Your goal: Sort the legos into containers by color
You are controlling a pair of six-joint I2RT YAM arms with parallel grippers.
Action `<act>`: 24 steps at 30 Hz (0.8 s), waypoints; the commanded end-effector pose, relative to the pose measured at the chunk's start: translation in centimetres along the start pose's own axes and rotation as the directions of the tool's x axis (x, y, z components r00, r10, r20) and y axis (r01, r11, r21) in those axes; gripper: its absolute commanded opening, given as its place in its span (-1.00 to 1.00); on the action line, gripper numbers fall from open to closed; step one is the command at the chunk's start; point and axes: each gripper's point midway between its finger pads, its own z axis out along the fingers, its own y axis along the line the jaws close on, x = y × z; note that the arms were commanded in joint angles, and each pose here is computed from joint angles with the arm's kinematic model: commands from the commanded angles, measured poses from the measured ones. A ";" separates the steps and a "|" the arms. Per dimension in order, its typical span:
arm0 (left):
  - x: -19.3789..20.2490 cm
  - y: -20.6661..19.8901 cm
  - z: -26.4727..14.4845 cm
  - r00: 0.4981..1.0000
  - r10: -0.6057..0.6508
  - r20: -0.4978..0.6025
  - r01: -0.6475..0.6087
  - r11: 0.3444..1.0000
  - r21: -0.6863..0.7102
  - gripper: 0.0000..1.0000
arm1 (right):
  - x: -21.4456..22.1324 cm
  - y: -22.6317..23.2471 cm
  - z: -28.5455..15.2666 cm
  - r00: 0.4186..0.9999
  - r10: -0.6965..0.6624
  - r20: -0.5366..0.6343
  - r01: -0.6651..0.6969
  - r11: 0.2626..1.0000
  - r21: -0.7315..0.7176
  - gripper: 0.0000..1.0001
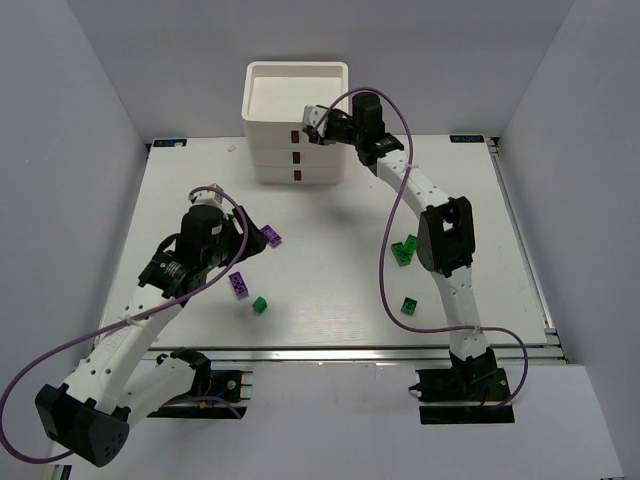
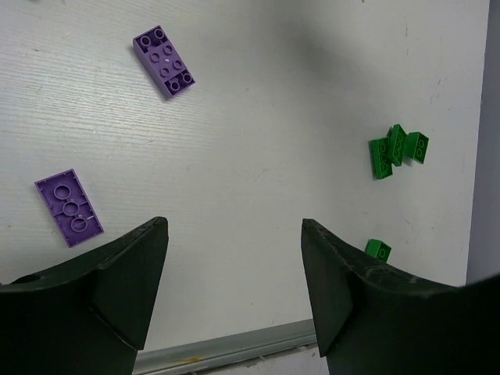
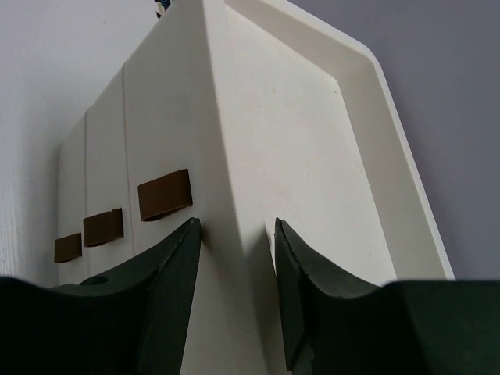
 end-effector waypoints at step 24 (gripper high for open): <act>0.1 -0.8 1.9 1.000 0.011 -0.009 -0.011 0.999 0.042 0.58 | 0.9 0.8 -13.5 0.991 -0.117 0.062 0.131 0.936 -0.327 -0.77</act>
